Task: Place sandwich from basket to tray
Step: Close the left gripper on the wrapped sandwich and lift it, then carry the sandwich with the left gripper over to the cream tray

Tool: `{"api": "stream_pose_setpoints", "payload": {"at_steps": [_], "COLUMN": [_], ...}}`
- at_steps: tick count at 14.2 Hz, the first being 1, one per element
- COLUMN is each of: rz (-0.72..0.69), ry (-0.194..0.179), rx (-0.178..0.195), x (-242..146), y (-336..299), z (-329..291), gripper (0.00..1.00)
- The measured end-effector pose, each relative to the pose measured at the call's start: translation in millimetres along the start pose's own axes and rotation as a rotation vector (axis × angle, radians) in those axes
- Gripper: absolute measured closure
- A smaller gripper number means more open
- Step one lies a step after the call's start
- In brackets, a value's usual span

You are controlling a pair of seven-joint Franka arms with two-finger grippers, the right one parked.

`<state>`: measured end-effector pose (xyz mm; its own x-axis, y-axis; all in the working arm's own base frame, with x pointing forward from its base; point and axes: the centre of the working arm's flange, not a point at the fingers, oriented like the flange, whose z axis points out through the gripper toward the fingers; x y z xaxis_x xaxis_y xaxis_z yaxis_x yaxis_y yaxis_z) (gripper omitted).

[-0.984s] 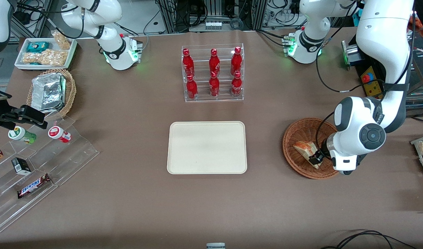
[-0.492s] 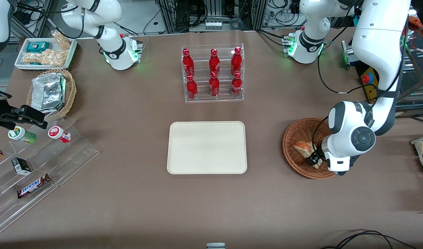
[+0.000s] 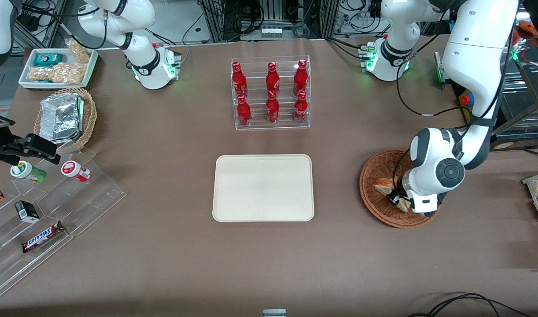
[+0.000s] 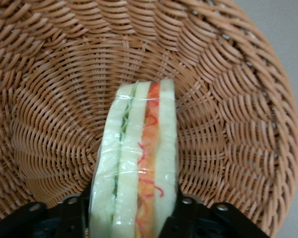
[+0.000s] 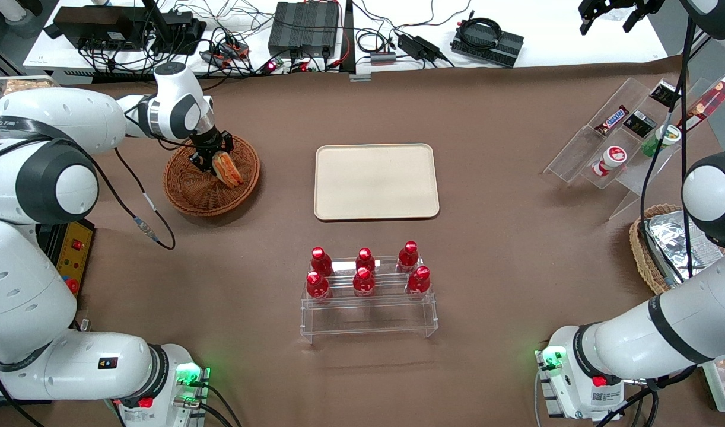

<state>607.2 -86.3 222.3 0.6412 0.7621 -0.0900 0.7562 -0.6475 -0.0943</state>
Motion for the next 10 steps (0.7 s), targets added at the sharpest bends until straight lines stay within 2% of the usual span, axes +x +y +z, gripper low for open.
{"api": "stream_pose_setpoints", "payload": {"at_steps": [2,5,7,9,10], "rz": [0.027,0.083,0.171,0.279,0.333], "ry": [-0.005,-0.009,0.019,0.042,0.049], "rx": [0.012,0.042,0.02,0.003,-0.001], "x": [-2,-25,-72,-136,-169], "y": [3,26,61,93,106], "z": [-14,-69,-104,-117,-119], "gripper": [0.6,0.66,0.7,0.81,0.81]}}
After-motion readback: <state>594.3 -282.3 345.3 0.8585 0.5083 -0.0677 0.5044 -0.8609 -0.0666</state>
